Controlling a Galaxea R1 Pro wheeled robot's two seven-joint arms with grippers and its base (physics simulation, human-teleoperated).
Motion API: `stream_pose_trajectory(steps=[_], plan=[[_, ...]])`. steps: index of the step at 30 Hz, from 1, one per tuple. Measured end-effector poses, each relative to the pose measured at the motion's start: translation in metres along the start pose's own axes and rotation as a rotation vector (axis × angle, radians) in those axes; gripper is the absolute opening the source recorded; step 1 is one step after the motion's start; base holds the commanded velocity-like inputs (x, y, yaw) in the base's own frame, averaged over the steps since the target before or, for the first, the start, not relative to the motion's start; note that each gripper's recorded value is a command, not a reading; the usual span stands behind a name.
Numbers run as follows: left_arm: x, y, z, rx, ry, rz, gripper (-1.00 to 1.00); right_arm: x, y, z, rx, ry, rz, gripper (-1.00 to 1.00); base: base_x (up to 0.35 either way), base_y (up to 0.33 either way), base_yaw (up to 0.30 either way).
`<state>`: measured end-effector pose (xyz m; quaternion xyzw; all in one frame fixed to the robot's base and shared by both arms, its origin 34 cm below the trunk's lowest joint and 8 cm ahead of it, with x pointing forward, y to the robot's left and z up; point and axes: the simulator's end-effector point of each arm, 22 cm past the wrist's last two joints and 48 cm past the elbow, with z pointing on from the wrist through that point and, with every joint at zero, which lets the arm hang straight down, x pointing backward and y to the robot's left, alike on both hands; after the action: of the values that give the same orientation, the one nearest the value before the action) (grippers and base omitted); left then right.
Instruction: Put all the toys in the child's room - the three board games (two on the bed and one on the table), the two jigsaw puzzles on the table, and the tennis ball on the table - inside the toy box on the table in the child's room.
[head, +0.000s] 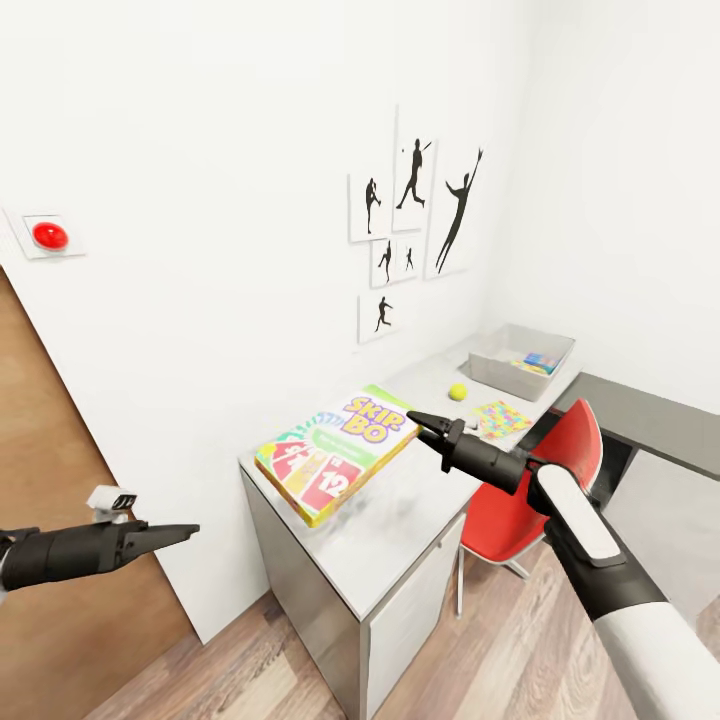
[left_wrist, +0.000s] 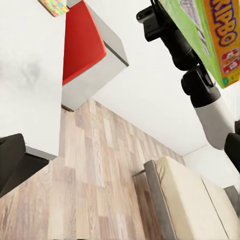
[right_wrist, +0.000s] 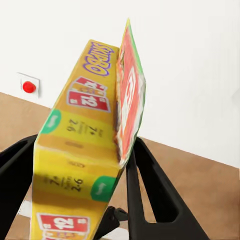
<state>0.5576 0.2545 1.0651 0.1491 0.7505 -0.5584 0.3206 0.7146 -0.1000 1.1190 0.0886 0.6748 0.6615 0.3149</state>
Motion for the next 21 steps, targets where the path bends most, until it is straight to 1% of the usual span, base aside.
stream_pose_trajectory(steps=[6, 10, 16, 19, 21], plan=[[0.002, -0.003, 0.011, 0.026, -0.012, -0.010, 1.00, 0.041, -0.015, 0.011, -0.015, 0.073, 0.087, -1.00, 0.002, 0.000, 0.000], [0.003, -0.005, 0.017, 0.043, -0.020, -0.015, 1.00, 0.063, -0.033, 0.009, 0.012, 0.116, 0.127, -1.00, 0.064, -0.055, 0.000], [0.003, -0.005, 0.017, 0.043, -0.020, -0.015, 1.00, 0.094, -0.063, 0.001, 0.069, 0.176, 0.178, -1.00, 0.038, -0.056, 0.000], [0.003, -0.005, 0.017, 0.043, -0.020, -0.015, 1.00, 0.104, -0.077, -0.004, 0.096, 0.184, 0.200, -1.00, -0.029, -0.008, 0.000], [0.003, -0.005, 0.018, 0.043, -0.020, -0.015, 1.00, 0.108, -0.081, -0.007, 0.100, 0.184, 0.213, -1.00, -0.017, -0.003, -0.017]])
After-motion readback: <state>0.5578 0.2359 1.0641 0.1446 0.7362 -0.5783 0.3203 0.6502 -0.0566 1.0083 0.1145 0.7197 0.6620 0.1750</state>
